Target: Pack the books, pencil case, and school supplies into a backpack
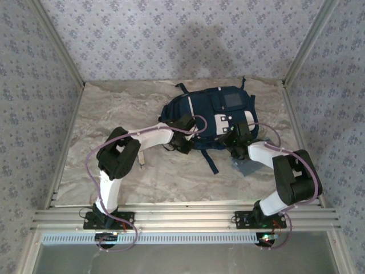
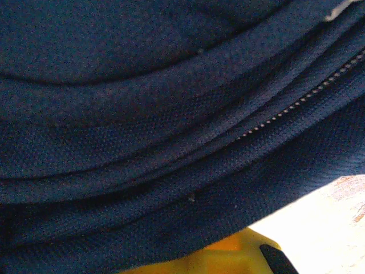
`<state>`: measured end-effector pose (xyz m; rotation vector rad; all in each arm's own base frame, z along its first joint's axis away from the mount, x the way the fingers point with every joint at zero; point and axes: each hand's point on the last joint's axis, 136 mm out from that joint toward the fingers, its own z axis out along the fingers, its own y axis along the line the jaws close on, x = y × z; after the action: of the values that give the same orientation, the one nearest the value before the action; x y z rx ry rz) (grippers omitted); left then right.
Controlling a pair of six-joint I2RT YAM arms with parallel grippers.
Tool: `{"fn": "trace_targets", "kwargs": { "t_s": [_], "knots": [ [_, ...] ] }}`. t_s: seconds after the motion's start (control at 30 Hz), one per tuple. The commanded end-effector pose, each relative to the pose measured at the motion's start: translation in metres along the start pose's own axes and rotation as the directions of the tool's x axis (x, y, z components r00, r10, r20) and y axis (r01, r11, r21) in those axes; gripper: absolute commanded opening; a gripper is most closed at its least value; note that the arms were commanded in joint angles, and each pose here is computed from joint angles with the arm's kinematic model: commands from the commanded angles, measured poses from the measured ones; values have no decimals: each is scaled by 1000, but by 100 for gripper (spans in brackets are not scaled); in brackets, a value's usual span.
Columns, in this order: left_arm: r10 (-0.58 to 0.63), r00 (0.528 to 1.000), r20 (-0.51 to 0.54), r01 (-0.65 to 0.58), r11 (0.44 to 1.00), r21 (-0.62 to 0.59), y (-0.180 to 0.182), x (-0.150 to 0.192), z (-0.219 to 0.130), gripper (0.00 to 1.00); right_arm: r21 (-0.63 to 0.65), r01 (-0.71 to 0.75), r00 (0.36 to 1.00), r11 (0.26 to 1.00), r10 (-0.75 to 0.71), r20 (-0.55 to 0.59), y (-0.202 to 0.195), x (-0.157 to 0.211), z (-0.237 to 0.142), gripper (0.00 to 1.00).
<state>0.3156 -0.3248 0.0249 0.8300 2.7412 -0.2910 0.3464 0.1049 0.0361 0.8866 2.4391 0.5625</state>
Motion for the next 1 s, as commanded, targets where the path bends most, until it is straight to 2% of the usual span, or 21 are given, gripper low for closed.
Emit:
{"fn": "trace_targets", "kwargs": {
  "t_s": [0.0, 0.1, 0.13, 0.3, 0.53, 0.6, 0.77, 0.8, 0.87, 0.97],
  "knots": [
    [-19, 1000, -24, 18, 999, -31, 14, 9, -15, 0, 10, -17, 997, 1000, 16, 78, -2, -20, 4, 21],
    [-42, 999, -12, 42, 999, -21, 22, 12, -24, 0, -22, -22, 995, 1000, 24, 92, 5, -30, 2, 2],
    [-52, 999, -7, 52, 998, -27, 27, 12, -27, 0, -32, -17, 995, 999, 20, 97, 7, -34, 0, 0],
    [-144, 989, 19, 146, 984, -103, 67, 15, -37, 0, -30, 11, 990, 1000, -7, 143, 8, -57, -17, 0],
    [-233, 966, 110, 250, 952, -174, 116, 5, -59, 0, -22, 18, 989, 1000, -15, 144, -5, -92, -23, 0],
    [-237, 964, 120, 256, 951, -172, 118, 2, -62, 0, -22, 44, 989, 999, -41, 139, -1, -103, -19, 0],
    [-231, 967, 108, 241, 966, -95, 96, -1, -63, 0, -28, 80, 991, 996, -77, 108, 12, -137, 7, 0],
    [-226, 968, 106, 235, 969, -80, 89, -1, -64, 0, -57, 75, 993, 996, -69, 92, 20, -142, 13, 1],
    [-219, 970, 108, 224, 974, -39, 70, -3, -66, 0, -118, 72, 996, 990, -64, 66, 37, -149, 20, 17],
    [-231, 966, 113, 226, 972, 61, 36, -11, -70, 0, -143, 98, 993, 985, -88, 72, 56, -150, 12, 56]
  ]
}}
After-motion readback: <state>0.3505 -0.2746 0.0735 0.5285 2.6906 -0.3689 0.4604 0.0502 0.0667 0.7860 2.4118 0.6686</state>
